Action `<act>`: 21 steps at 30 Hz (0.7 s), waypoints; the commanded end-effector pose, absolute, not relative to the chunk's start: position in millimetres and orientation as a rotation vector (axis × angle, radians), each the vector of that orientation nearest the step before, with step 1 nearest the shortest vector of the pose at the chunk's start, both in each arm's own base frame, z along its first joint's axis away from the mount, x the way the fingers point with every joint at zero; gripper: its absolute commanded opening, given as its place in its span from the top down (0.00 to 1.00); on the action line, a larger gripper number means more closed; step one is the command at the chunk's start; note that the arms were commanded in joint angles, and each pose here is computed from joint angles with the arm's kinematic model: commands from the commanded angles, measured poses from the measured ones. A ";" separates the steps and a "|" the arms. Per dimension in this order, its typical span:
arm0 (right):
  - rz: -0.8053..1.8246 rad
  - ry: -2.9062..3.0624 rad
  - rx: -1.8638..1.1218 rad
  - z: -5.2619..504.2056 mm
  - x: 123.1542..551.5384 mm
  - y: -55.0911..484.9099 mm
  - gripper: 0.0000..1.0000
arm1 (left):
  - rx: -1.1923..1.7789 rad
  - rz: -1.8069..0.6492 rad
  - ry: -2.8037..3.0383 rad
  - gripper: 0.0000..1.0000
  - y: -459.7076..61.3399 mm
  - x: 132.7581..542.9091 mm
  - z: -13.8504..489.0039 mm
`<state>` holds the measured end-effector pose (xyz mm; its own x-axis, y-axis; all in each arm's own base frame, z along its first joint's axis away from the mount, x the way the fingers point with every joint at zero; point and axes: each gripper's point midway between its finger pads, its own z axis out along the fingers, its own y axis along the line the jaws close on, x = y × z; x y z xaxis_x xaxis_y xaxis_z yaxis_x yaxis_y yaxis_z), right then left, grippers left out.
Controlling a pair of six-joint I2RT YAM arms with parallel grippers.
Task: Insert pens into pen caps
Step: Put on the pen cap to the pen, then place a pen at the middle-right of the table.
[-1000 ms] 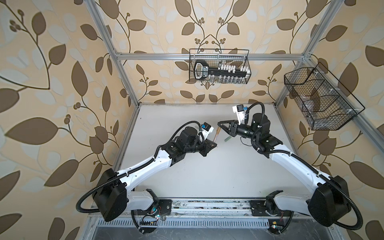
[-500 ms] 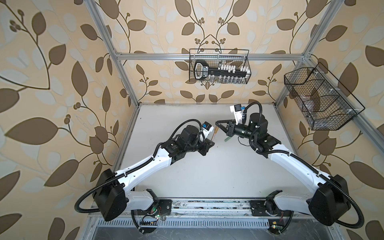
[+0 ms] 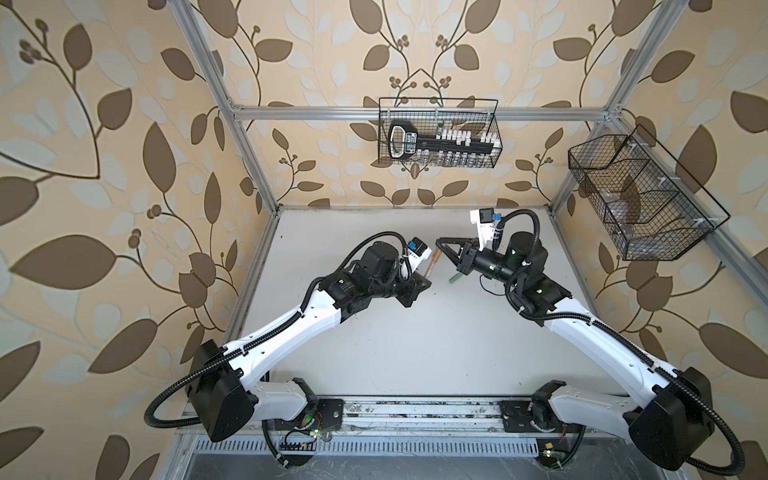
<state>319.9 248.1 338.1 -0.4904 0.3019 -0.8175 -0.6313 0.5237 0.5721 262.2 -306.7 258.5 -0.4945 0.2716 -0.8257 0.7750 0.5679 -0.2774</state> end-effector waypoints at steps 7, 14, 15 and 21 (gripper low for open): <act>1.082 1.972 -0.136 288.1 330.2 201.8 1.00 | 0.764 -0.966 1.754 0.39 -326.0 279.4 347.0; 0.973 1.983 -0.112 303.4 338.4 162.7 1.00 | 0.706 -0.951 1.835 0.01 -305.5 265.5 329.2; 0.954 1.993 -0.105 302.5 338.9 156.5 1.00 | 0.687 -0.936 1.846 0.01 -299.0 263.0 328.9; 0.751 2.161 -0.070 284.4 337.0 115.3 1.00 | 0.413 -0.612 2.015 0.01 -226.6 268.1 321.9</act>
<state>347.7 128.7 292.1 -0.6123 0.2791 -0.7398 -0.3239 0.7650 0.5567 261.8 -268.2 312.7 -0.4704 0.0878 -0.8781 0.6722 0.6804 -0.2921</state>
